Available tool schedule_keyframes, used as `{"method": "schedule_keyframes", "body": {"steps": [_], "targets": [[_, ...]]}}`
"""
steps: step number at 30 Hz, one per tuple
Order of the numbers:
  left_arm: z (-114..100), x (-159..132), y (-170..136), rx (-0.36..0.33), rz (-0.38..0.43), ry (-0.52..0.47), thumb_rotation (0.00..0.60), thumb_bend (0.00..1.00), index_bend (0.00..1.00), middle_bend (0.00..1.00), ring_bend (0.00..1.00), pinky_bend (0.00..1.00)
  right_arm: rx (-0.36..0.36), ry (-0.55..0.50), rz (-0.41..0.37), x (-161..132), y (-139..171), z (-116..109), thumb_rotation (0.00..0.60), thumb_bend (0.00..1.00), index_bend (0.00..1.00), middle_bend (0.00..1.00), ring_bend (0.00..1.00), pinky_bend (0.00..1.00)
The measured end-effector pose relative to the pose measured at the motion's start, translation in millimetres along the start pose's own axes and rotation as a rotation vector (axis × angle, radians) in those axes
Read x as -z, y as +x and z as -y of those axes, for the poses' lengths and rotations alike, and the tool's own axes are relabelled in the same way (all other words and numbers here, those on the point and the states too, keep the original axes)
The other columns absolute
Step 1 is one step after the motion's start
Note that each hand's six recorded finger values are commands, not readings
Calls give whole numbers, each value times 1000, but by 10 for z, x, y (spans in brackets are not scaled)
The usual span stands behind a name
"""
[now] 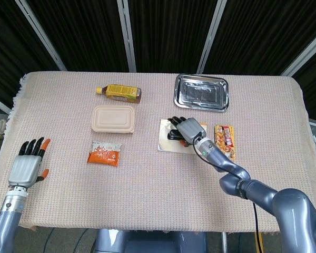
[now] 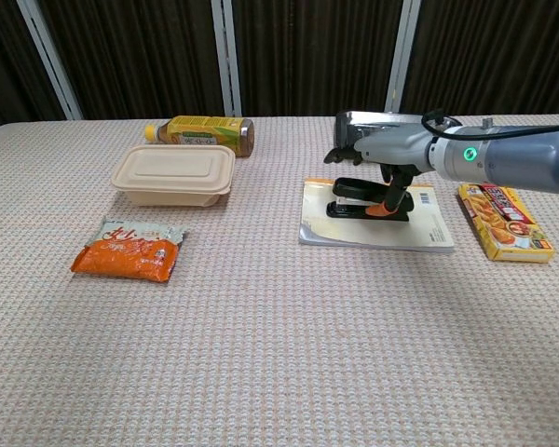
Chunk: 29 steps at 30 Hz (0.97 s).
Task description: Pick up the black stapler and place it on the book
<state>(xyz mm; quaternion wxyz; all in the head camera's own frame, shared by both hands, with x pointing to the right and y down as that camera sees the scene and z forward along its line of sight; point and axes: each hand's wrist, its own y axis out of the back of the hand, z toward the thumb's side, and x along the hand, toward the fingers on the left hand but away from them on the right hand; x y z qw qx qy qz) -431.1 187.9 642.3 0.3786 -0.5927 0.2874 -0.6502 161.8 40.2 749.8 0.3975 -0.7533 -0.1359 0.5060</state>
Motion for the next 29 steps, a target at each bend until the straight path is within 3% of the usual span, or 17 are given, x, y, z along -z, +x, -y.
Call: {"method": "schedule_keyframes", "body": {"steps": [9, 15, 18, 21, 25, 29], "targets": [[-90, 14, -62, -32, 15, -18, 600, 298, 0, 0, 0, 65, 60, 26, -14, -14, 333, -163, 600, 240, 0, 0, 0, 154], [-183, 29, -130, -63, 40, -39, 600, 298, 0, 0, 0, 65, 171, 36, 23, 32, 912, -372, 600, 231, 0, 0, 0, 21], [-230, 33, -173, -80, 52, -50, 600, 297, 0, 0, 0, 65, 239, 23, 94, 167, 1307, -444, 600, 231, 0, 0, 0, 0], [-263, 24, -225, -91, 71, -58, 600, 296, 0, 0, 0, 65, 298, 21, 217, 456, 1737, -418, 600, 231, 6, 0, 0, 0], [-309, 19, -298, -111, 95, -68, 600, 295, 0, 0, 0, 65, 340, 7, 406, 861, 2402, -208, 600, 231, 16, 0, 0, 0], [-346, 44, -349, -130, 103, -78, 600, 294, 0, 0, 0, 65, 351, -26, 542, 1129, 2909, 57, 600, 232, 24, 0, 0, 0]]}}
